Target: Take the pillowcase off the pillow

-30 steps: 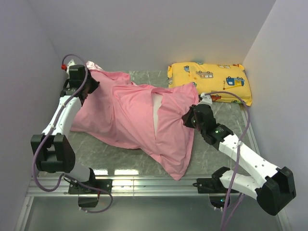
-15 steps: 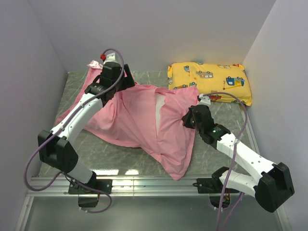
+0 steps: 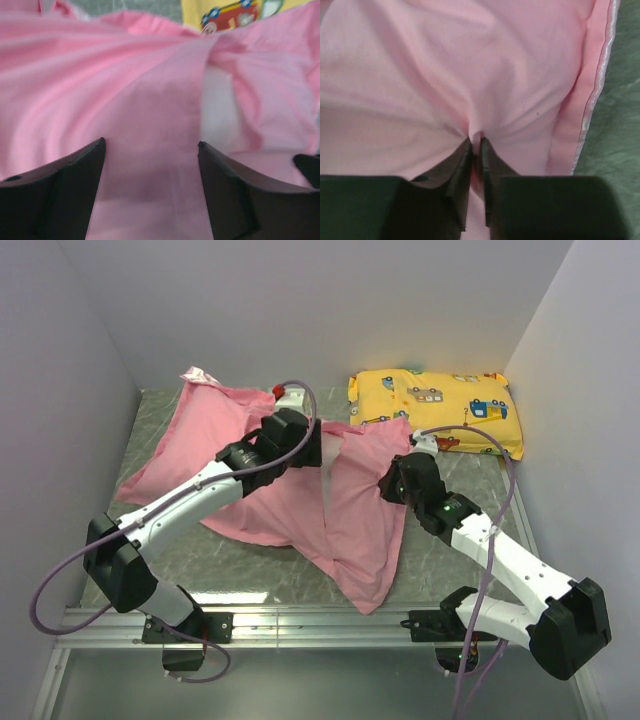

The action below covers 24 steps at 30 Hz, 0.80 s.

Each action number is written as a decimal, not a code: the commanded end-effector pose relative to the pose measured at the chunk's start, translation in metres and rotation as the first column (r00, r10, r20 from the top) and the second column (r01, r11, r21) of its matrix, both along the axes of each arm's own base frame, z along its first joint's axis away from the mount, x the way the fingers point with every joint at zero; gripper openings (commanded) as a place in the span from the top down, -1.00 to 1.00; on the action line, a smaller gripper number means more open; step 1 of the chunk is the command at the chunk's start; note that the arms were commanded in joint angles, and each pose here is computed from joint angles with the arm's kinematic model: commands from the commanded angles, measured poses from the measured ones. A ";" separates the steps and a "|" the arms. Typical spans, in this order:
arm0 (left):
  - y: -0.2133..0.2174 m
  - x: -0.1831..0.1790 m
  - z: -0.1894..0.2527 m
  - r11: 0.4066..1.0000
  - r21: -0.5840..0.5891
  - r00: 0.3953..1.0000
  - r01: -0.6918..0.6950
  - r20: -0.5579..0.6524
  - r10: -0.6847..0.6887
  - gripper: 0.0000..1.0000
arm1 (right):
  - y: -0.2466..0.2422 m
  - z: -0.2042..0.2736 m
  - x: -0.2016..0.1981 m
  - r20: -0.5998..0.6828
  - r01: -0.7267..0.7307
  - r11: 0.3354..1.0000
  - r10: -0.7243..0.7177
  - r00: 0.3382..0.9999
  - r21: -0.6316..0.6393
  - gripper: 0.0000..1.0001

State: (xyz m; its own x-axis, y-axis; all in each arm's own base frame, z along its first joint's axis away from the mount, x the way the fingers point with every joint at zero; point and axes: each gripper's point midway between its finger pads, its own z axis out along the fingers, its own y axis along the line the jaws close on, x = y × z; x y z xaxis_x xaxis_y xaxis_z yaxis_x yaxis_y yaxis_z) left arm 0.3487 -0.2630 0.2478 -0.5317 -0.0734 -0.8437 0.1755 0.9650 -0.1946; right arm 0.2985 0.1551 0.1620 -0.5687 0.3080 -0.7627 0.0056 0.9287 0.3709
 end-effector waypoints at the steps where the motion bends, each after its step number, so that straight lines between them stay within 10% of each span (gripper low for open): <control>1: 0.011 -0.003 -0.026 0.999 0.010 0.998 -0.052 -0.033 0.052 -0.42 | -0.003 0.032 0.003 0.060 0.010 0.999 -0.008 0.998 -0.034 0.38; 5: 0.013 -0.012 -0.045 0.998 -0.024 0.996 -0.065 -0.057 0.064 0.25 | 0.008 0.062 -0.007 0.105 -0.013 0.995 0.023 0.994 -0.095 -0.23; 10: 0.010 -0.019 -0.064 0.995 -0.075 0.994 -0.063 -0.089 0.057 0.84 | 0.051 0.089 -0.012 0.120 -0.084 0.982 0.105 0.987 -0.170 -0.48; 24: 0.038 -0.002 -0.079 0.976 -0.166 0.986 -0.142 -0.116 0.123 0.99 | 0.074 0.023 -0.002 -0.043 -0.114 0.901 0.105 0.994 -0.418 -0.58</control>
